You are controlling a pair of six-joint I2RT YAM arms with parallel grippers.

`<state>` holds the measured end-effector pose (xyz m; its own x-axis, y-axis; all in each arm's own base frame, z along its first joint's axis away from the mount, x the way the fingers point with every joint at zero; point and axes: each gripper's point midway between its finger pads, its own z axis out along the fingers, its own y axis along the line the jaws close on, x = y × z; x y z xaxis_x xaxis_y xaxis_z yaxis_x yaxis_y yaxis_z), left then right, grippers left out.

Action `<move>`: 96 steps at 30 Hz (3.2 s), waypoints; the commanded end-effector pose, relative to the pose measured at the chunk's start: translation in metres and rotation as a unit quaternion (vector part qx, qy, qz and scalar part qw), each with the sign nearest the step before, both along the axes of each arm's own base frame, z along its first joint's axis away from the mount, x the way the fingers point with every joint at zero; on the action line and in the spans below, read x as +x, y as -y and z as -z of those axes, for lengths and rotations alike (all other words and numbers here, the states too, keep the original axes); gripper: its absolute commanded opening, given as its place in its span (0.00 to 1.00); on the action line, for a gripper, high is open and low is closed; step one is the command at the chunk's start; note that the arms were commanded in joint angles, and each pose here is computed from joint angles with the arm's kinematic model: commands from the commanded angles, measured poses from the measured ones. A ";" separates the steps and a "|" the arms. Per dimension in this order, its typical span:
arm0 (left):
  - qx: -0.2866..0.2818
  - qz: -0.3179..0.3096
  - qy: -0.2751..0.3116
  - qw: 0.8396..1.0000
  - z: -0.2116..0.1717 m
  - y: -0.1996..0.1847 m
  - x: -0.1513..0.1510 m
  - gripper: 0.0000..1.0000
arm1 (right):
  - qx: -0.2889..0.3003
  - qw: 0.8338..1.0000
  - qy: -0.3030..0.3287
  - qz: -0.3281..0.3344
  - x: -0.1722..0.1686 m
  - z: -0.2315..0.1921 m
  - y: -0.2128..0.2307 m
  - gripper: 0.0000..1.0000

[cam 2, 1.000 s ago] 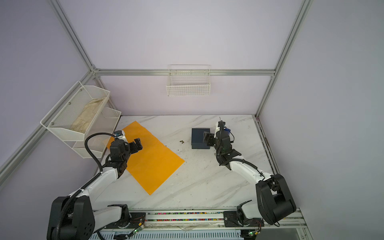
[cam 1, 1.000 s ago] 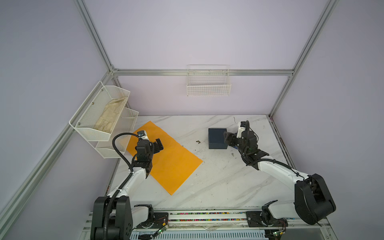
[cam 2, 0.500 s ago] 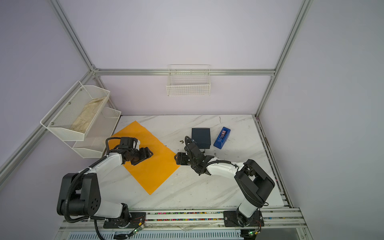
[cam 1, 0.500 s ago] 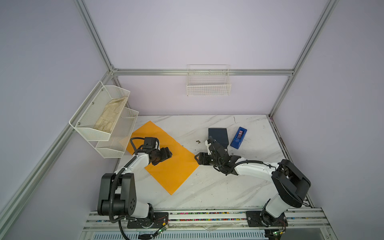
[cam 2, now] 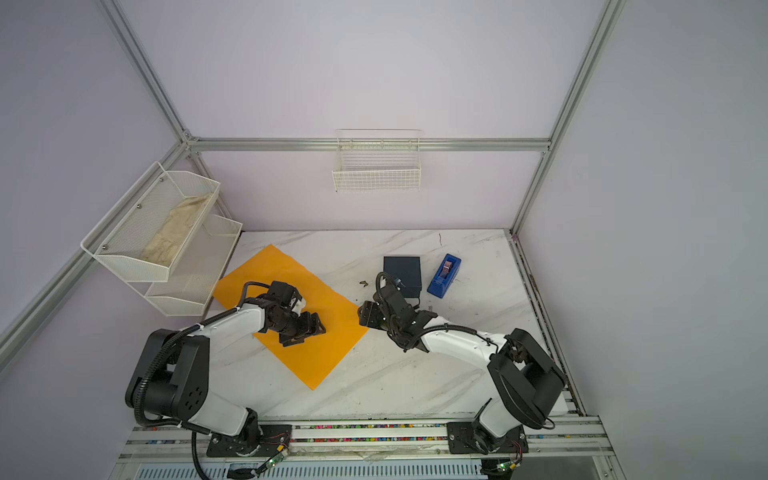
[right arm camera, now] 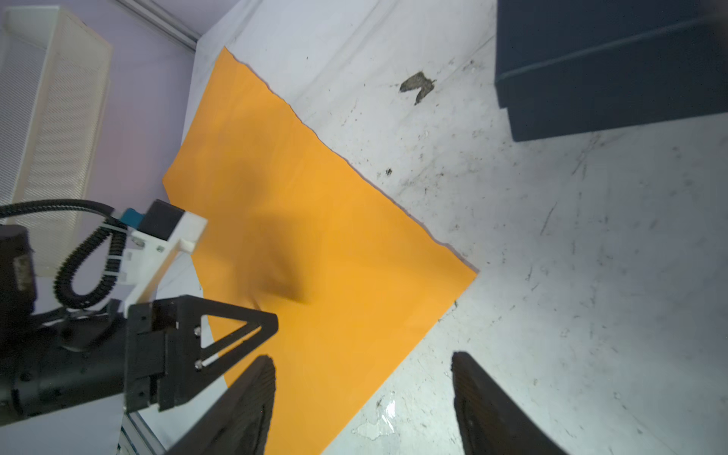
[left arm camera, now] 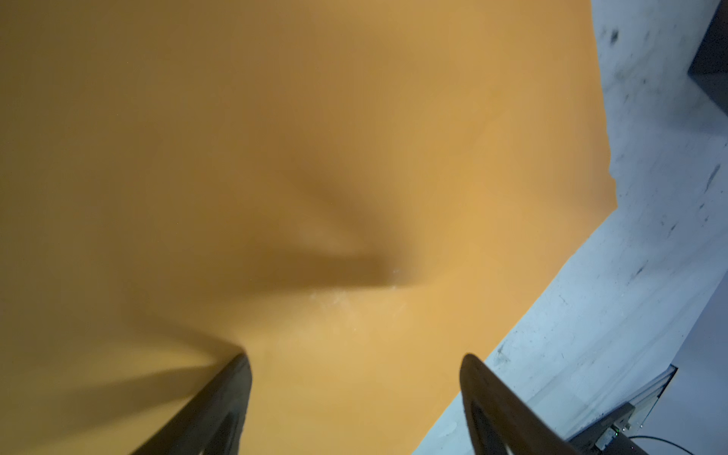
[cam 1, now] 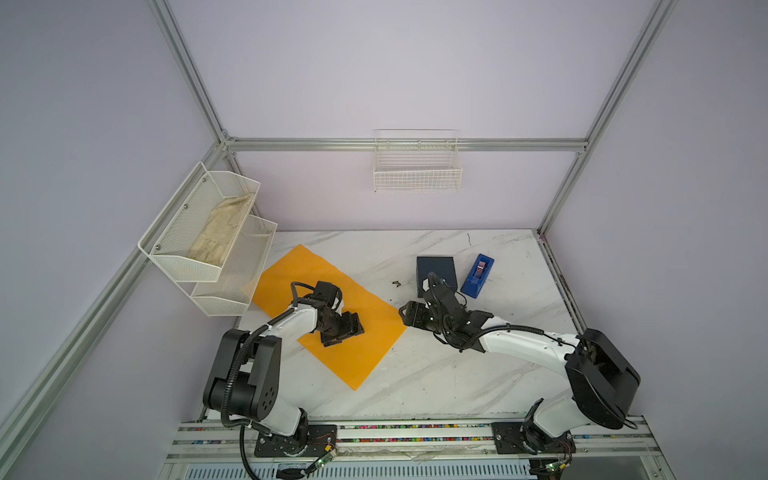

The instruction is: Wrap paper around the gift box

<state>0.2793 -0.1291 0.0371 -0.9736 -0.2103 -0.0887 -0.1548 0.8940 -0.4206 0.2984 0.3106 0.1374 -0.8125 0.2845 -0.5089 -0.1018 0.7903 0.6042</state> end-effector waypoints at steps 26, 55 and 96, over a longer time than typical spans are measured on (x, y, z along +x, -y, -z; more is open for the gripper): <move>-0.166 0.115 0.008 0.979 -0.051 0.223 -0.005 0.78 | -0.008 0.990 -0.069 0.120 -0.007 0.028 0.121 0.74; 0.002 -0.036 0.006 0.999 -0.045 -0.049 0.081 0.78 | -0.114 0.968 -0.218 0.051 -0.054 0.120 0.107 0.71; -0.043 -0.012 -0.112 0.993 0.015 0.052 -0.054 0.78 | -0.152 0.969 -0.181 0.075 0.019 0.112 0.170 0.74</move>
<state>0.2370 -0.1883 0.0381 -0.9736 -0.1971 0.1153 -0.2283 0.8381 -0.4955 0.3040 0.1483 0.0333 -0.9156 0.3113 -0.2543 0.2088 0.9089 0.3610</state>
